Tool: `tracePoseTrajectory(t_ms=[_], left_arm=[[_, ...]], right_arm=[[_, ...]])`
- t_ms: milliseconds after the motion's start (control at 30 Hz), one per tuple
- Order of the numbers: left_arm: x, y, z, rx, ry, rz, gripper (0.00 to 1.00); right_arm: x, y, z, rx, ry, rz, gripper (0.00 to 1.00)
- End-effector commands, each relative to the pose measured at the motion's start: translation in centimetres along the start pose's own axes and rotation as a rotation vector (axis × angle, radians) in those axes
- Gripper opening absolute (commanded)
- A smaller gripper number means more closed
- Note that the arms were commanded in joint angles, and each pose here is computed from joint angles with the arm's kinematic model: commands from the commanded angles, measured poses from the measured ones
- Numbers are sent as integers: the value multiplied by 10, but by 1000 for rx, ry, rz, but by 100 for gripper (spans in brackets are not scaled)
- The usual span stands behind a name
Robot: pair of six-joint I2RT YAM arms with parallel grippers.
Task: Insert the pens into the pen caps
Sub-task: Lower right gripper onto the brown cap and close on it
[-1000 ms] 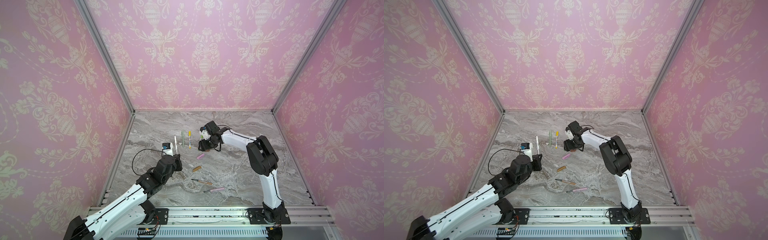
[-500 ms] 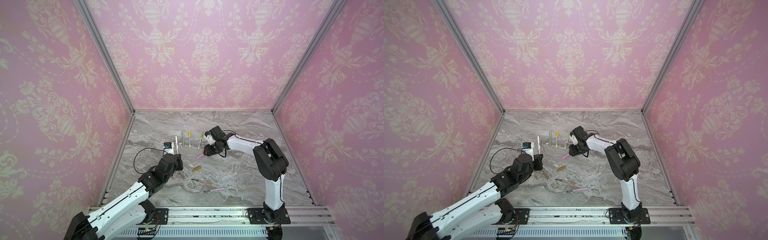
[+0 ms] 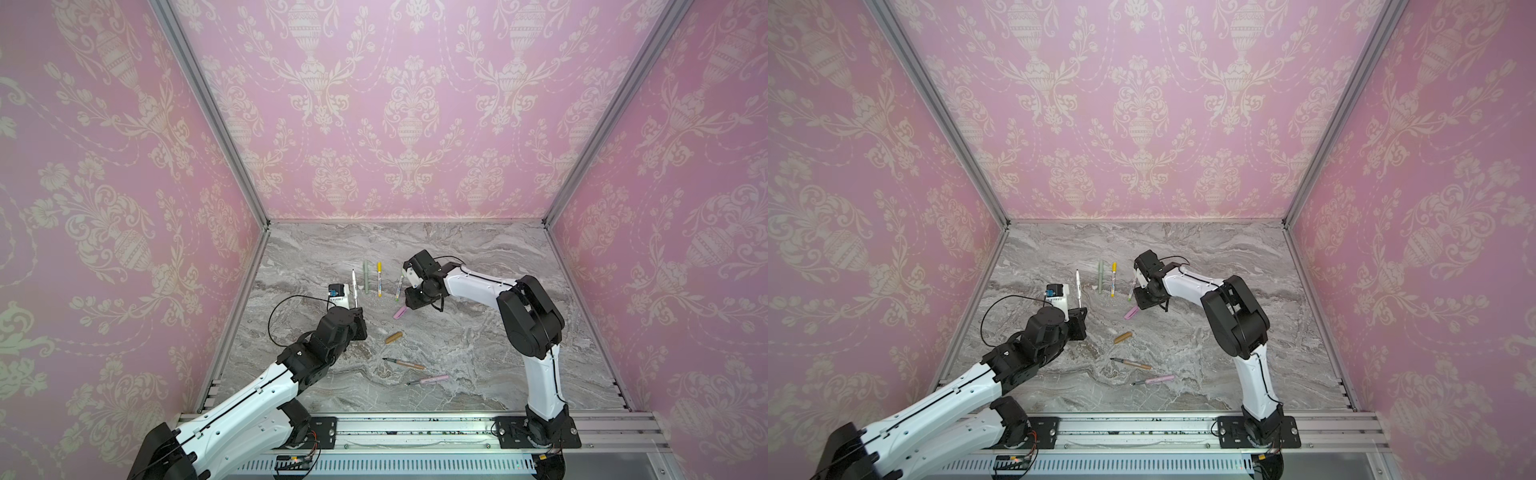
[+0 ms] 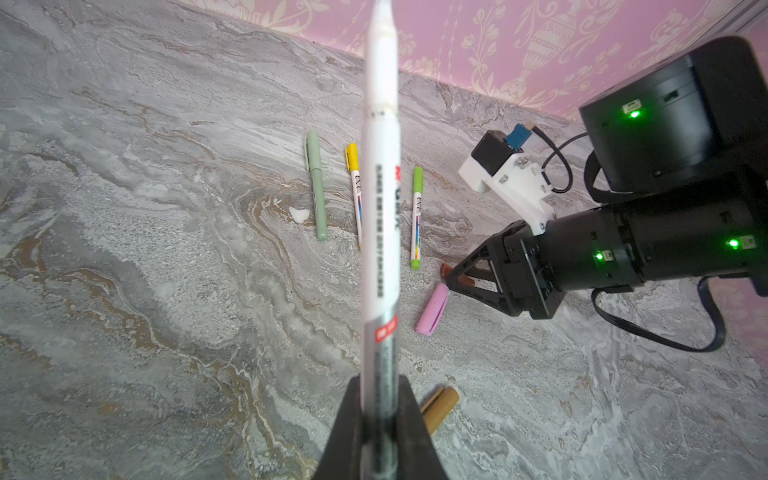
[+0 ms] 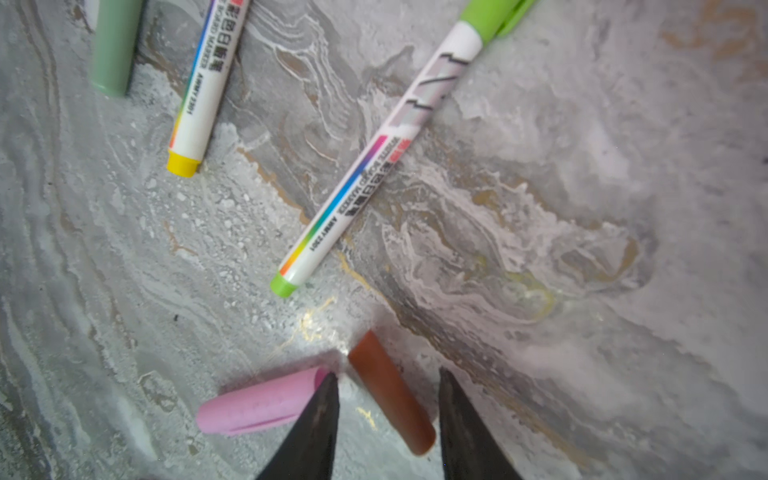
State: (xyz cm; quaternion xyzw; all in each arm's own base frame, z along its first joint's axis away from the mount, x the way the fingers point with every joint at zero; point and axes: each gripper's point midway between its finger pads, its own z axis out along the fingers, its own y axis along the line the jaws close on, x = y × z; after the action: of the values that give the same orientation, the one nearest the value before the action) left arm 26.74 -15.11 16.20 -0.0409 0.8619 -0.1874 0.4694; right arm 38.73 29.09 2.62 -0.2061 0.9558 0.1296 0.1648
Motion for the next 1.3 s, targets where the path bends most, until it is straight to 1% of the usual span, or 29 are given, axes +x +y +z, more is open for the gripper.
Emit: tracePoseTrajectory(t_ms=[0,67,133,333,500,567,700,800,933,1100,1167,1267], left_arm=[[-9,1,-4,-4,-25,-31,0],[-9,2,-5,-5,-29,-31,0],[-9,2,-5,-6,-29,-27,0],[-9,1,-2,-6,-28,-23,0],[-10,0,-2,-2,-29,-21,0],[-9,0,-2,-4,-30,-21,0],[-9,0,-2,1,-26,-24,0],[-7,-3,0,11,-16,-22,0],[-2,-14,5,60,23,6,0],[12,-42,15,196,94,31,0],[18,-53,19,253,125,33,0],[24,-71,22,343,165,33,0]], right_arm=[[40,-14,28,99,151,-49,37],[43,-13,31,103,164,-59,34],[46,-13,33,107,172,-60,28],[47,-11,30,103,175,-64,16],[48,-5,23,79,163,-50,14],[48,-3,18,65,150,-35,11],[44,3,3,41,107,-5,10],[35,10,-17,10,44,25,8],[12,20,-62,-55,-92,90,5],[-17,28,-125,-188,-289,216,2],[-26,31,-148,-267,-358,277,1],[-29,34,-166,-369,-403,354,1]])
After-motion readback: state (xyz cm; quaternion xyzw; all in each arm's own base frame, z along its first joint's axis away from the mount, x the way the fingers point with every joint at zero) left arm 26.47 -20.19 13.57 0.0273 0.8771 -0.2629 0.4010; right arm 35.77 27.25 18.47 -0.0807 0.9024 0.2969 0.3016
